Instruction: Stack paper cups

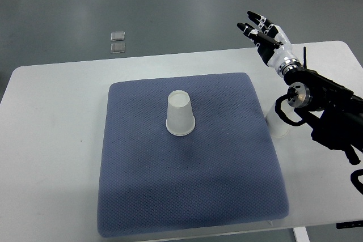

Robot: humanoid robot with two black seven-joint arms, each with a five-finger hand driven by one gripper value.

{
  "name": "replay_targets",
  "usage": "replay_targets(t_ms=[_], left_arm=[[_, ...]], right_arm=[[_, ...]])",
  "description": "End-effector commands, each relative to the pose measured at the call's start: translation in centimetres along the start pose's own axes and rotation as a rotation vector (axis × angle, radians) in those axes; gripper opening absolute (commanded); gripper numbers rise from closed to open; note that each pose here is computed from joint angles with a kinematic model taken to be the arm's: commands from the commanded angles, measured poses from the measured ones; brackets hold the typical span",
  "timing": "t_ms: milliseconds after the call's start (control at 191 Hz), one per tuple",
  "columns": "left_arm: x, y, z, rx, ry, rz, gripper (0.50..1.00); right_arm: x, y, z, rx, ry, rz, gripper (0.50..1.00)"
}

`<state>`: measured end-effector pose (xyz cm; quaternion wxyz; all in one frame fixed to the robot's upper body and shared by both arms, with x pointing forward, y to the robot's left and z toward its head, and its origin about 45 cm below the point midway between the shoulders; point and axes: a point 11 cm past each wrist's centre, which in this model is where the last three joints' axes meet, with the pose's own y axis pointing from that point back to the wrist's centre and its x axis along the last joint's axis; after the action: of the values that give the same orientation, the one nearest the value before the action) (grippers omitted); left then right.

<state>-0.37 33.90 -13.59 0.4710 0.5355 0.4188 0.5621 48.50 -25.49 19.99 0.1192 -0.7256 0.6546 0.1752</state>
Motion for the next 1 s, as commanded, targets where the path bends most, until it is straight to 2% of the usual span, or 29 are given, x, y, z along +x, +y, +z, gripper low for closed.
replay_targets(t_ms=[0,868,993], left_arm=[[0.0,0.0,0.0,0.000,0.001,0.000,1.000],[0.8,0.0,-0.3,0.005,0.009,0.025,1.000],[0.7,0.0,-0.3,0.005,0.009,0.022,1.000]], right_arm=[[0.0,0.0,0.0,0.001,-0.003,0.000,0.913],[-0.4,-0.3,-0.5,0.009,-0.003,0.000,0.913],[-0.5,-0.9,-2.1,0.034,0.009,0.000,0.913]])
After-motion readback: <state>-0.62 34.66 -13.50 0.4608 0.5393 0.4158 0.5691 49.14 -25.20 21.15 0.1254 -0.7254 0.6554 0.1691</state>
